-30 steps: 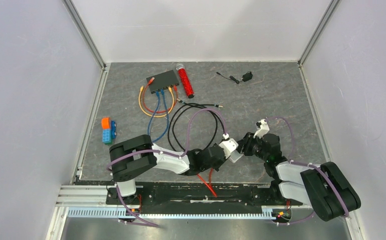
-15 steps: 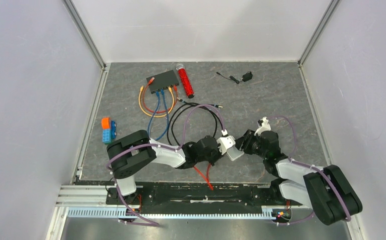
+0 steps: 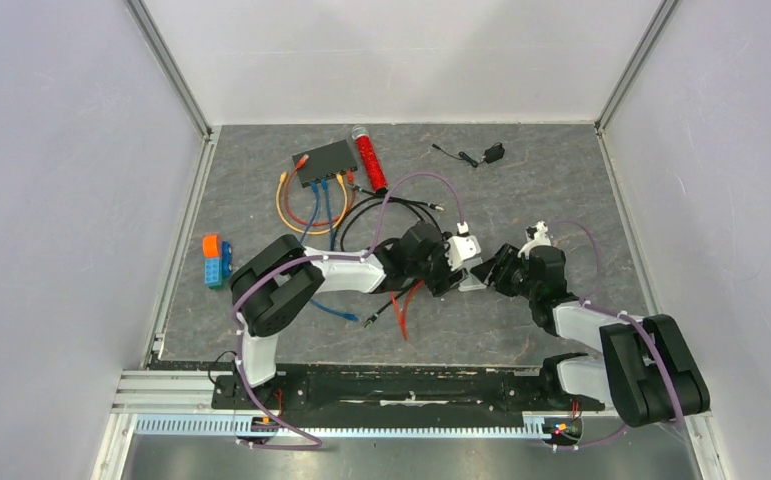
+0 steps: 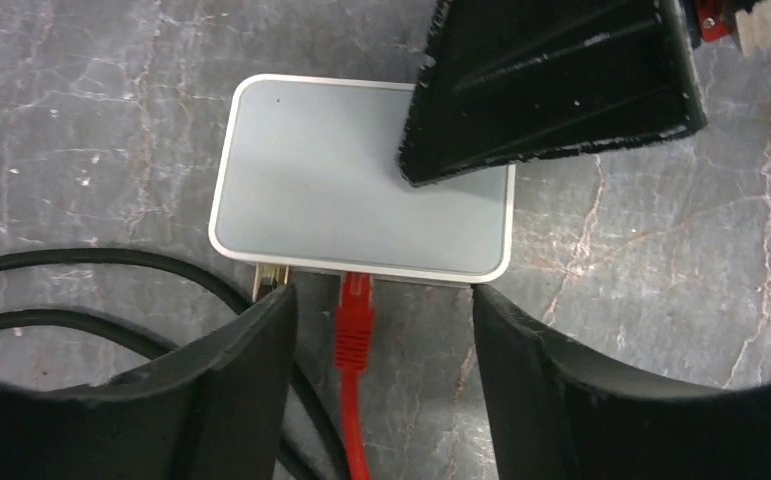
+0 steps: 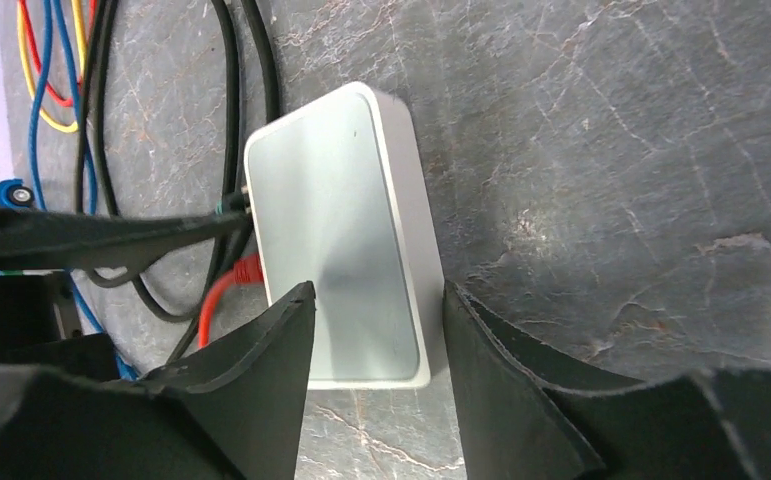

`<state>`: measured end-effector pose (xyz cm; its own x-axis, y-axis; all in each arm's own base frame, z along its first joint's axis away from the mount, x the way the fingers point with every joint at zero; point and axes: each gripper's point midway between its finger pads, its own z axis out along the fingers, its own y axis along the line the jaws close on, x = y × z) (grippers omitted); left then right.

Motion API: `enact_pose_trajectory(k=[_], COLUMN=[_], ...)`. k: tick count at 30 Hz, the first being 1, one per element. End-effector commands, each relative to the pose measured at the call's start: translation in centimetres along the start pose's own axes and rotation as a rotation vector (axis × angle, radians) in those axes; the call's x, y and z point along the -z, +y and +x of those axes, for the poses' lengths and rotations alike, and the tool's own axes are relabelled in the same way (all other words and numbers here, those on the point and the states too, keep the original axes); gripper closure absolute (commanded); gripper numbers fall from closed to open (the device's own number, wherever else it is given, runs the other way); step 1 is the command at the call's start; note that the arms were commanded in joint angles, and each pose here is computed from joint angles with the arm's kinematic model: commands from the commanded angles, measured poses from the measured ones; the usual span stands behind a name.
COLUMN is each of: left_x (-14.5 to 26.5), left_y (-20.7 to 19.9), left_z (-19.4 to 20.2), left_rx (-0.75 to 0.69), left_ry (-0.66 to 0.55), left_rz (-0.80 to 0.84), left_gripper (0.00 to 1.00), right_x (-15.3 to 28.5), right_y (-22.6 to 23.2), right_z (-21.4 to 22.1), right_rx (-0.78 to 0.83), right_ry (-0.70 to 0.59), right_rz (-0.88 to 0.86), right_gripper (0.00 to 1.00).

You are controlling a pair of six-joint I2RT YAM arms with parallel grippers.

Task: Insert the plug into the switch port
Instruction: Insert the connector into the switch port.

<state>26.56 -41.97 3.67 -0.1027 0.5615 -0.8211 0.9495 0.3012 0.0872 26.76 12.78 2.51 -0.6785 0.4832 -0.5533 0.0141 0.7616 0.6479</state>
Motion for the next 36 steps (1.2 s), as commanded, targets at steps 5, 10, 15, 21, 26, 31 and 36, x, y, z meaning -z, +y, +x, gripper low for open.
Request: enact_pose_trajectory(k=[5,10,15,21,26,31,36], left_x=[3.6,8.0,12.0,16.9,19.9,23.8,27.3], left_y=[5.6,7.8,9.9,15.4,17.3,16.0,13.3], left_z=[-10.0,-12.8,-12.0,-7.6,-3.7,-0.8,1.5], left_rx=[-0.01,0.012,0.114,0.368,0.638,0.74,0.674], left_ry=[-0.191,-0.23,-0.15,-0.054,0.022,0.06,0.082], left_rz=[-0.108,-0.186,-0.311,-0.58,-0.639,-0.618,-0.645], left_gripper=[0.26,0.24,0.21,0.19,0.29,0.29,0.29], right_x=[1.1,1.7,2.4,2.6,-0.4,-5.7,-11.1], right_y=[-1.0,1.0,5.1,6.8,7.9,10.4,12.1], right_z=[-0.7,-3.8,-7.3,-10.8,-12.2,-13.5,-15.0], right_rx=[0.027,0.107,0.237,0.333,0.447,0.636,0.856], right_ry=[0.077,0.023,-0.051,-0.129,-0.13,-0.111,-0.073], right_rz=[0.106,0.08,-0.05,-0.047,-0.049,0.01,-0.005], right_gripper=[0.45,0.44,0.43,0.44,0.47,0.5,0.53])
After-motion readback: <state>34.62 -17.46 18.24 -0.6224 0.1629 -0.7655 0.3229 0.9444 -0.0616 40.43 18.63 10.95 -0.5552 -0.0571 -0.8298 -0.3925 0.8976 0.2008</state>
